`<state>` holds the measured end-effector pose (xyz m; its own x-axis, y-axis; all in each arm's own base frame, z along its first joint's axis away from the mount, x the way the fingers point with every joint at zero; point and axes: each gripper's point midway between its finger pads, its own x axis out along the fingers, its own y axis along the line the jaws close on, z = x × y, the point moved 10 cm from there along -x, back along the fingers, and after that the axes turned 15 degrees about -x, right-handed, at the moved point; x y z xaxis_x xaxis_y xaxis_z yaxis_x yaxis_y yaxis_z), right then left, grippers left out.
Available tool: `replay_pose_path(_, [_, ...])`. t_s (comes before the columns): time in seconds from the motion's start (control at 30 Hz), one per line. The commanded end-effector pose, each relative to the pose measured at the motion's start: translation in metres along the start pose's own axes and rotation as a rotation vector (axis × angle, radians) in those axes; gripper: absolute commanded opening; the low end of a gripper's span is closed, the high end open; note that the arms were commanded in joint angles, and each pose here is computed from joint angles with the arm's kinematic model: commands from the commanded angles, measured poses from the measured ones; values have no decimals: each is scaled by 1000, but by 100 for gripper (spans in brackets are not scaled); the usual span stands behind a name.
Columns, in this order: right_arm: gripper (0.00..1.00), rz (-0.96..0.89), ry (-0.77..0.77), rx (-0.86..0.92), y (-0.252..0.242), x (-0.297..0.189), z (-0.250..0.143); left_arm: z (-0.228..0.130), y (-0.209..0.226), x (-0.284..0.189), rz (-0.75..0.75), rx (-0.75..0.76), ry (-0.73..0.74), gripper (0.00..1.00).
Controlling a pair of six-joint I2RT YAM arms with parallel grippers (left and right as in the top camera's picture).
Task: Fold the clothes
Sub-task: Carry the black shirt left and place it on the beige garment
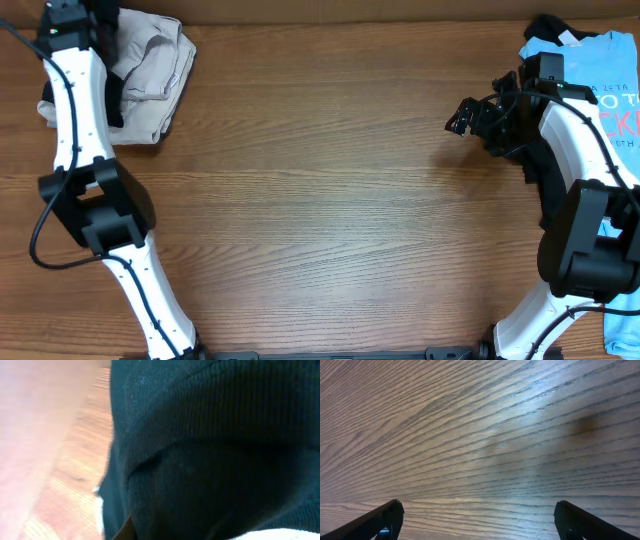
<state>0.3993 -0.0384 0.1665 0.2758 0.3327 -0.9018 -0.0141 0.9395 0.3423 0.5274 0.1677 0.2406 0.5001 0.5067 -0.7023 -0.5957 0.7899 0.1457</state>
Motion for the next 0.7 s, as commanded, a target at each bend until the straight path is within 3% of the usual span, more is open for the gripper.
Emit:
replay_pose_path(0.0, [100,2,-68,-35,10,-20,9,-7,-24,8,-103,12,9,11])
replay_pose_path(0.03, [100,2,-68,-35,10,-20,9,-8,-31,9,-127,16,4,29])
replay_pose_path(0.07, [100,2,-67,-35,10,-20,9,-10,-40,10,-153,23,1,71])
replay_pose_path(0.1, [100,2,-66,-35,10,-20,9,-11,-47,10,-166,28,-4,91])
replay_pose_path(0.13, [100,2,-66,-35,10,-20,9,-12,-52,9,-176,33,-10,100])
replay_pose_path(0.4, [100,3,-65,-34,10,-20,9,6,-86,-38,-365,50,-90,100])
replay_pose_path(0.67, [100,3,-59,-33,10,-20,8,41,-54,-103,-404,-9,-124,100])
